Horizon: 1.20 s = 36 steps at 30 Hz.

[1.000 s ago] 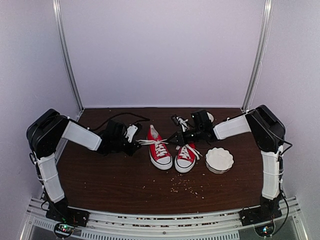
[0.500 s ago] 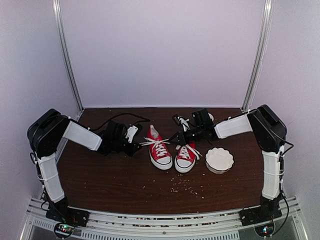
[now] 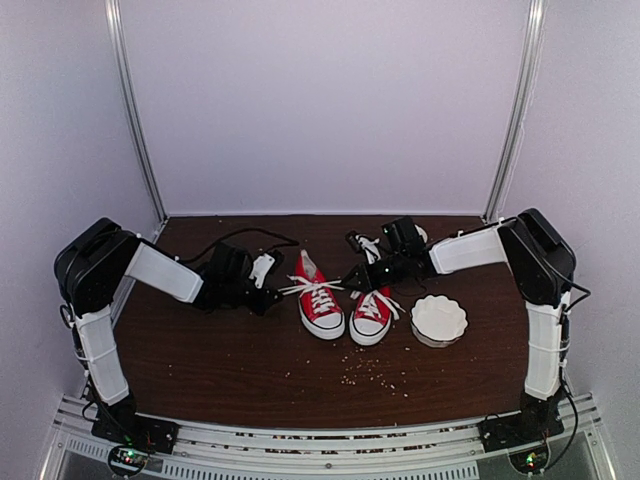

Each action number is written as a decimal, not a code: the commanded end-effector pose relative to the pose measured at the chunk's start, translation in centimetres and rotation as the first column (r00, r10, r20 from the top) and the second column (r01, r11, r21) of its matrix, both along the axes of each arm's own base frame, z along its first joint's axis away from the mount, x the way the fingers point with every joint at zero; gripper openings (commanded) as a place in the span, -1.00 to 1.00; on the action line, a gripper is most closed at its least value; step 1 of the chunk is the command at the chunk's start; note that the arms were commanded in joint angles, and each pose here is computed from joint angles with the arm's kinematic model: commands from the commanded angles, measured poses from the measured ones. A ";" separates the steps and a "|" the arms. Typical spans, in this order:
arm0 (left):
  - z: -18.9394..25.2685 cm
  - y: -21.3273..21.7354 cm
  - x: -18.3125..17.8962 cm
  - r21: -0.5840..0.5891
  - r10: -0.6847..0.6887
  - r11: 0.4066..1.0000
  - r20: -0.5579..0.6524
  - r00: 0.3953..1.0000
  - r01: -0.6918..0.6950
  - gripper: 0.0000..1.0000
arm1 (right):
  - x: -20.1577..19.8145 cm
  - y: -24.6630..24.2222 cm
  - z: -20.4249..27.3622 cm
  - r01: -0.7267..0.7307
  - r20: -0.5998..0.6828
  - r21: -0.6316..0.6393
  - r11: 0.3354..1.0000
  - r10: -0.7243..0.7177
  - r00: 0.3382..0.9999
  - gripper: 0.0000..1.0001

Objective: Tie the shoes
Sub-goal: Tie the loops with the shoelace on the shoe.

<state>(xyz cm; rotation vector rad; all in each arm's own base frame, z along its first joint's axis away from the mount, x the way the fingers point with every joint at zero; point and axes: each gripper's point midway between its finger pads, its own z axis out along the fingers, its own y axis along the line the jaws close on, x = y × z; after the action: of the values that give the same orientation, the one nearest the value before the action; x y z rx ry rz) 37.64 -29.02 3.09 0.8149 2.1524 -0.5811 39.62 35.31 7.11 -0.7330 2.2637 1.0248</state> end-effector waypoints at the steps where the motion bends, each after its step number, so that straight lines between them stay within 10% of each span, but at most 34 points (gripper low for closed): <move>1: -1.3 2.0 -0.3 0.011 0.050 0.999 -0.044 0.998 -0.049 -1.00 | 1.5 -1.5 1.0 0.073 0.048 -0.080 0.994 -0.069 0.996 -1.00; 22: 0.2 0.3 -0.9 -0.040 -0.039 0.998 -0.006 0.999 0.039 -1.00 | 0.9 1.7 0.9 -0.021 0.108 -0.192 0.981 0.043 0.993 -1.00; 27: 2.1 0.1 -1.1 -0.023 -0.066 0.997 0.079 0.995 0.068 -0.41 | 0.5 2.8 2.3 -0.058 0.117 -0.125 0.991 0.073 0.991 -0.95; 36: 5.5 -1.4 -4.6 0.165 -0.219 0.971 0.313 0.924 0.174 -0.18 | 1.0 1.7 3.2 -0.023 0.133 -0.116 0.993 0.038 0.990 -0.44</move>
<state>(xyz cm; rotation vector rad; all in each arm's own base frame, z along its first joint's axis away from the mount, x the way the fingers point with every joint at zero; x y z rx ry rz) 33.90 -28.65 6.24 0.9871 1.9955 -0.4956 40.27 37.38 8.80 -0.8776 2.2531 0.8315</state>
